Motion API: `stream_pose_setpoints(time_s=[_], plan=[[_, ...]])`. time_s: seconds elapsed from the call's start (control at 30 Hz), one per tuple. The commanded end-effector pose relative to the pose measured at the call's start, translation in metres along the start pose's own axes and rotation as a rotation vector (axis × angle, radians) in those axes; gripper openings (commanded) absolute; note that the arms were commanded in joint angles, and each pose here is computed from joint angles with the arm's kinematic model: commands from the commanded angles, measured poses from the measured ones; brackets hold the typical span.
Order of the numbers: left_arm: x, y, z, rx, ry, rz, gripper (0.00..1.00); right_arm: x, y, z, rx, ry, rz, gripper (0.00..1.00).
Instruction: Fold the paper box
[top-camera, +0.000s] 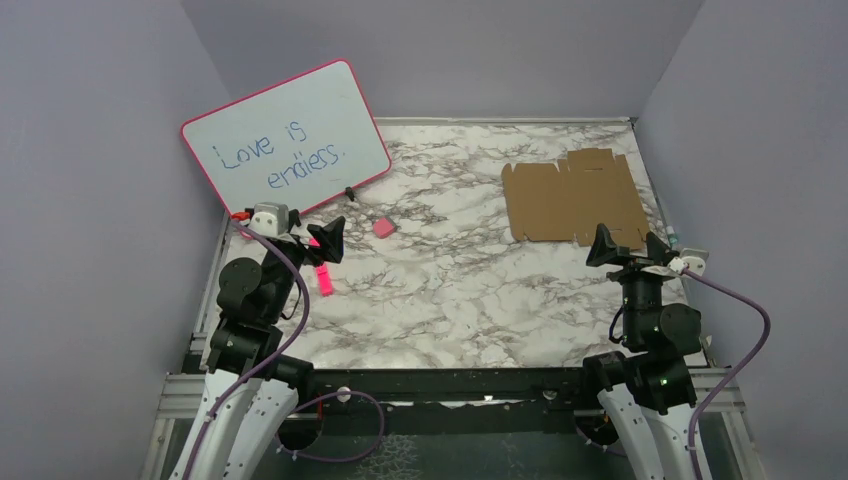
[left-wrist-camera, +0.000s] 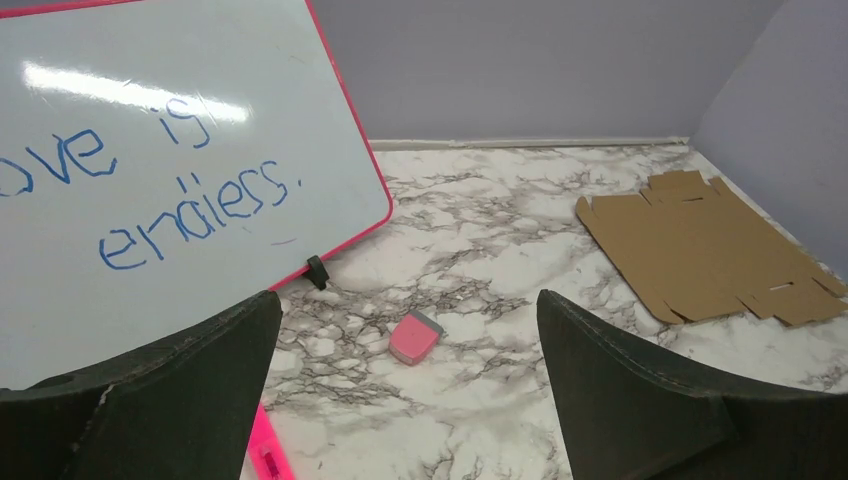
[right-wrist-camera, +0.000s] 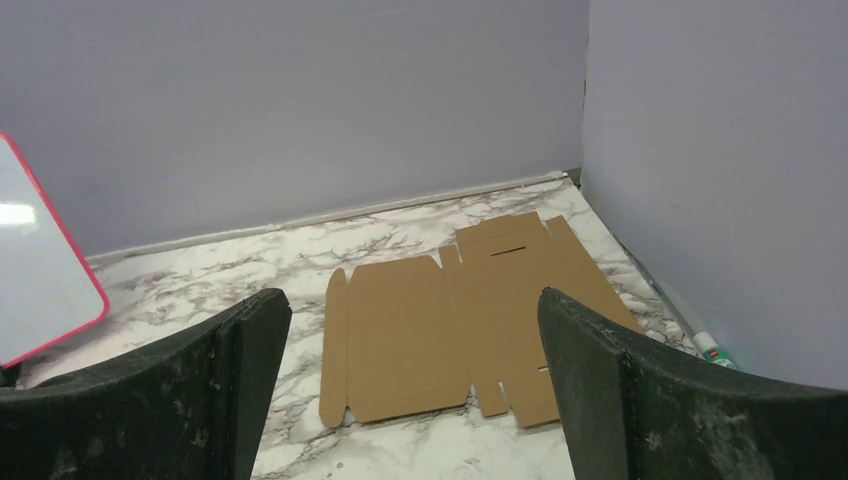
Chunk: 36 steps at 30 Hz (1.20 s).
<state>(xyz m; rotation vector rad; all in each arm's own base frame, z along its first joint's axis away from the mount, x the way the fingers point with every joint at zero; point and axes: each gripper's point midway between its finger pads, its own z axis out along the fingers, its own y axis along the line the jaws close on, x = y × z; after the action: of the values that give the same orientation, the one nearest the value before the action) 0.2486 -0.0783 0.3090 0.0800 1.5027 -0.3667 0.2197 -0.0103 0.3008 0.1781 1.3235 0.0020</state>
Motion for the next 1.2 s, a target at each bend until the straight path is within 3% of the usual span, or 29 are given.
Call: stream_pose_setpoints(time_s=[0.0,0.63,0.93,1.17], plan=[[-0.020,-0.006,-0.002,0.028,-0.052,0.004,0.99,-0.008,0.001,0.001,-0.007,-0.034,0.011,1.00],[-0.016,-0.013,-0.010,0.059,-0.048,-0.045,0.99,0.001,0.023,0.010,-0.109,0.051,-0.007,1.00],[0.010,-0.019,-0.015,0.092,0.063,-0.044,0.99,0.039,0.063,0.033,-0.256,0.346,-0.008,1.00],[0.025,-0.023,-0.015,0.119,0.108,-0.022,0.99,0.088,0.081,0.057,-0.276,0.589,0.014,1.00]])
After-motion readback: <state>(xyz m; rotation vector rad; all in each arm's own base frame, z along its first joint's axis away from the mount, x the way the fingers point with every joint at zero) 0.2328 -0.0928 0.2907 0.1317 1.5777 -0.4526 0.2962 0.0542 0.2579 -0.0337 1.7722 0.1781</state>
